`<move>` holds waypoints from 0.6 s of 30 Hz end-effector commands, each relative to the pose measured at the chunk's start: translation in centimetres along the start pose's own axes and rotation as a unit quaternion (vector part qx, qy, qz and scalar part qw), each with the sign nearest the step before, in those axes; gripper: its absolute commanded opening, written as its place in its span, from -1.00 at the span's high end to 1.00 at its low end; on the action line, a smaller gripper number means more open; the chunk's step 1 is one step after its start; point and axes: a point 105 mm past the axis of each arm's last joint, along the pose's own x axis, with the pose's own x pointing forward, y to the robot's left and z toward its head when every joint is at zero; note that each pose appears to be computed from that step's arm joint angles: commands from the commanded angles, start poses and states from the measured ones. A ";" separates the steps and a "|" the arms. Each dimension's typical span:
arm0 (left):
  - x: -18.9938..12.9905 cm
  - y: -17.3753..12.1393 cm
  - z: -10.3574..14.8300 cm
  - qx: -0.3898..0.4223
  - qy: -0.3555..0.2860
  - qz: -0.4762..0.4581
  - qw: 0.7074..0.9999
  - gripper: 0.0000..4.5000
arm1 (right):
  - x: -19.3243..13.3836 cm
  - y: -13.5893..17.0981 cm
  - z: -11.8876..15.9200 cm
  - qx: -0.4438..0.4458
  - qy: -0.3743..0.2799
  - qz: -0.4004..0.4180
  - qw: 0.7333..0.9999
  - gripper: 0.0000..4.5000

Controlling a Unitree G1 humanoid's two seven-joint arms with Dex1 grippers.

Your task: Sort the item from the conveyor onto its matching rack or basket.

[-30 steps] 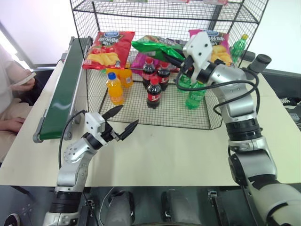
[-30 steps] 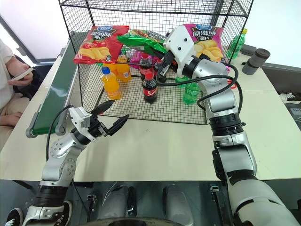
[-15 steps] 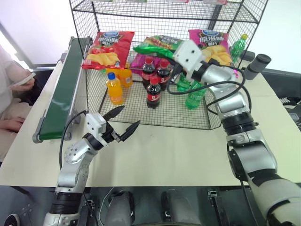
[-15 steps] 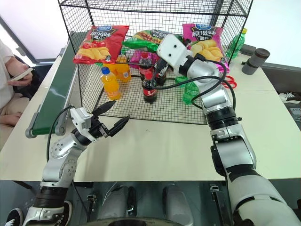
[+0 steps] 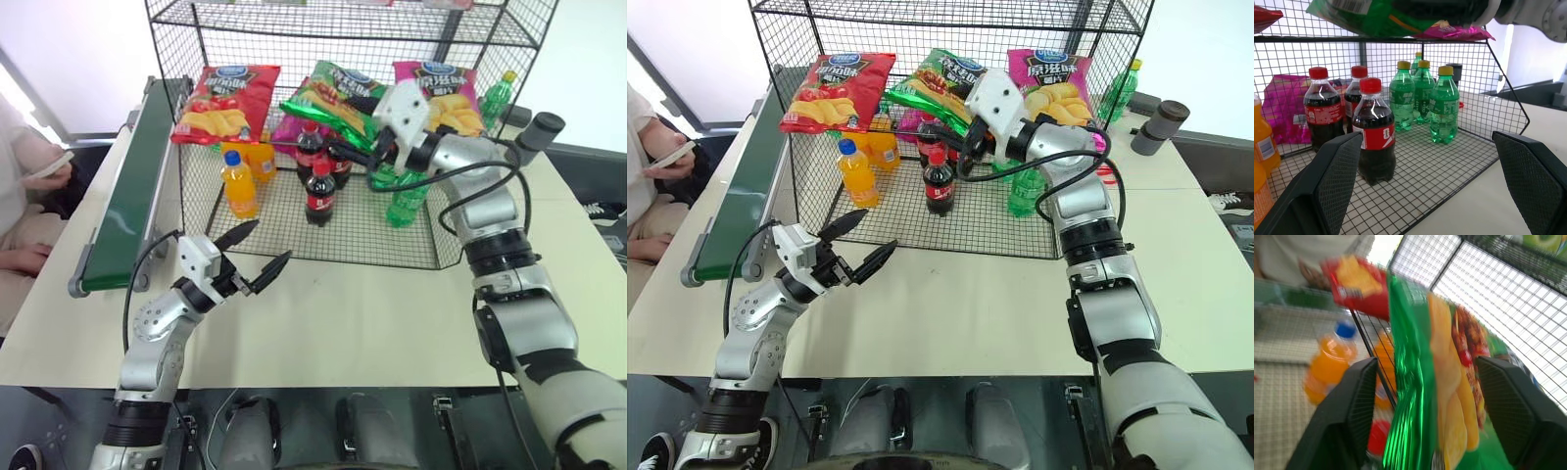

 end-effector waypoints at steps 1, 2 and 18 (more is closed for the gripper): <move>0.2 -0.5 1.0 0.012 -0.018 -0.009 1.000 -1.00 | -0.5 -0.2 1.6 0.010 -0.027 0.000 1.000 -0.48; 0.3 -0.5 1.0 0.013 -0.017 -0.010 1.000 -1.00 | -0.6 -0.1 1.7 0.002 -0.027 0.002 1.000 -0.48; 0.1 -0.3 0.7 0.015 -0.012 -0.004 1.000 -1.00 | -2.3 -0.1 2.3 -0.173 0.053 -0.074 0.981 -0.48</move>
